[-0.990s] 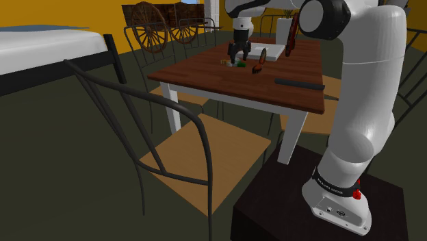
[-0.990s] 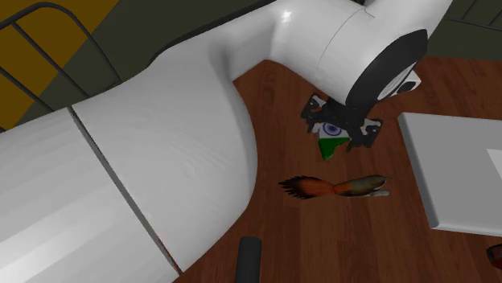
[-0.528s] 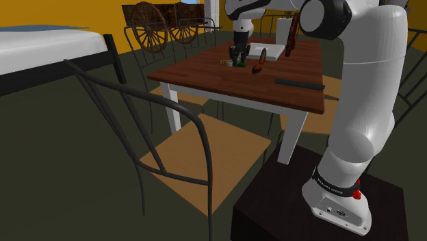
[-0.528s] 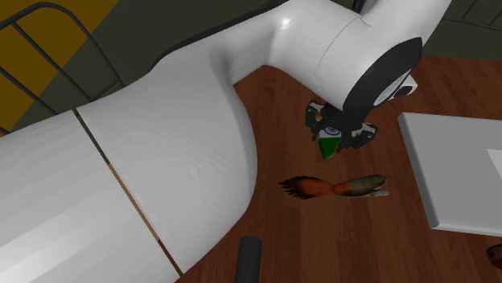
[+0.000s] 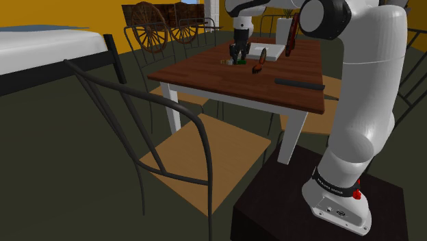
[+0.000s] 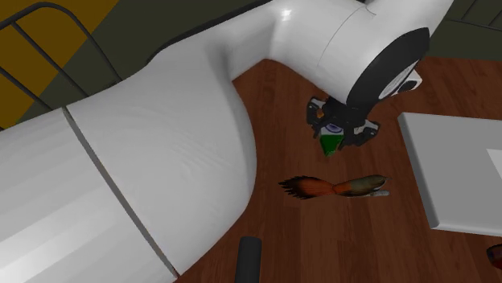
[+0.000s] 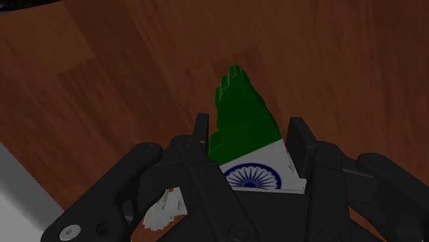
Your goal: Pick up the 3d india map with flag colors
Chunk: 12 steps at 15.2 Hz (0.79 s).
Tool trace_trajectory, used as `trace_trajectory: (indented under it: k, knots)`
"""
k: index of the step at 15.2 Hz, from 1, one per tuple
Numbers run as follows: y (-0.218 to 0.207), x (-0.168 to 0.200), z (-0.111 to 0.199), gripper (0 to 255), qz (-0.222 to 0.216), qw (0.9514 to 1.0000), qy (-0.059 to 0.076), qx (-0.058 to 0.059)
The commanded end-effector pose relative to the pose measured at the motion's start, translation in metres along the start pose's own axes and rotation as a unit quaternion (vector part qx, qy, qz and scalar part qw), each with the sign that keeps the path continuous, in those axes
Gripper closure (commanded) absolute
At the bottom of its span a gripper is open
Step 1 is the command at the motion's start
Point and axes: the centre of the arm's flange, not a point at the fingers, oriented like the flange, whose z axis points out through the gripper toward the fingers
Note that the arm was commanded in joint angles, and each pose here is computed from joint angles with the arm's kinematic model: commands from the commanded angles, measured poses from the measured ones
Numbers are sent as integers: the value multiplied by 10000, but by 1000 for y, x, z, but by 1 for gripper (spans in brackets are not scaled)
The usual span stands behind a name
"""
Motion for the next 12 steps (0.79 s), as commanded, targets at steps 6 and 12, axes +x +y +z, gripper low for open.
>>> trace_trajectory:
  k: [6, 12]
  knots:
    - [-1, 1, -36, 255, 1, 10000, 1, 0]
    - [-1, 1, -68, 255, 1, 10000, 1, 0]
